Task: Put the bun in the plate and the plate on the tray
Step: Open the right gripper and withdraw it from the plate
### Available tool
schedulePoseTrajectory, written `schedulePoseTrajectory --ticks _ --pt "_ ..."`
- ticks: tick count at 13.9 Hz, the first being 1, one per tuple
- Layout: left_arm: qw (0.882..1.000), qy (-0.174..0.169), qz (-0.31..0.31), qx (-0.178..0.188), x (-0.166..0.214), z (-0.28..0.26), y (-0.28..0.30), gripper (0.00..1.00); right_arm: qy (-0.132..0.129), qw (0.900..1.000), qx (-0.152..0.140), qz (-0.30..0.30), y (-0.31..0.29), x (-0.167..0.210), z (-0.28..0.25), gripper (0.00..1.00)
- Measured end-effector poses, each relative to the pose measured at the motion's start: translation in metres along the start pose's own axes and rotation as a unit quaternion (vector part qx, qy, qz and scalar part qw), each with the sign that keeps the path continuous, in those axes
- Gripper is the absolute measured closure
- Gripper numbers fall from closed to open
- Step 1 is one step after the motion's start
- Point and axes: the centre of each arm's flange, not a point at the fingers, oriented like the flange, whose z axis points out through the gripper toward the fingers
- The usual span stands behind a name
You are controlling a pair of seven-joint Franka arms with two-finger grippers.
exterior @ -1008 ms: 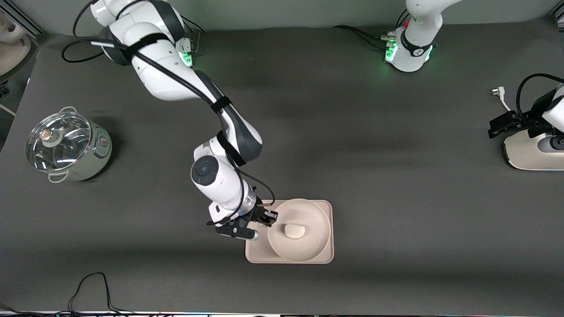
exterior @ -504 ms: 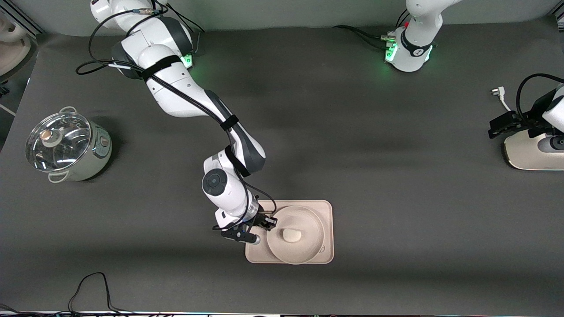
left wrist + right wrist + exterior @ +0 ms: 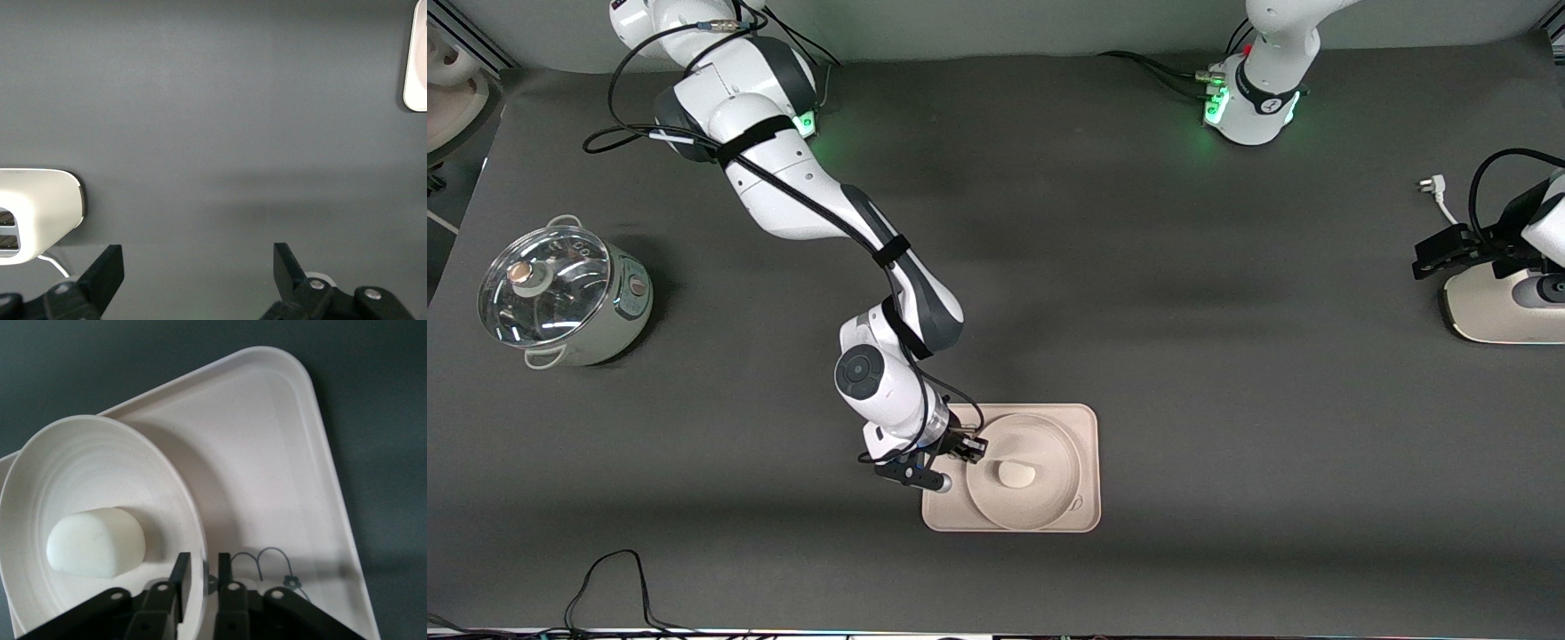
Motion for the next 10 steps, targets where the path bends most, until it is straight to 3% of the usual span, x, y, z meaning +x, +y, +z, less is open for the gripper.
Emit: schedulePoseTrajectory --ticks 4,7,10 --pt "1.000 0.000 0.000 0.000 0.000 0.000 0.000 0.00 -0.008 1.000 0.001 0.002 -0.009 0.008 -0.025 0.30" --pt "1.000 0.000 0.000 0.000 0.000 0.000 0.000 0.00 -0.037 0.999 -0.029 0.001 -0.019 0.030 -0.107 0.00" --pt "1.000 0.000 0.000 0.000 0.000 0.000 0.000 0.00 -0.062 0.996 -0.064 -0.002 -0.022 0.041 -0.219 0.00"
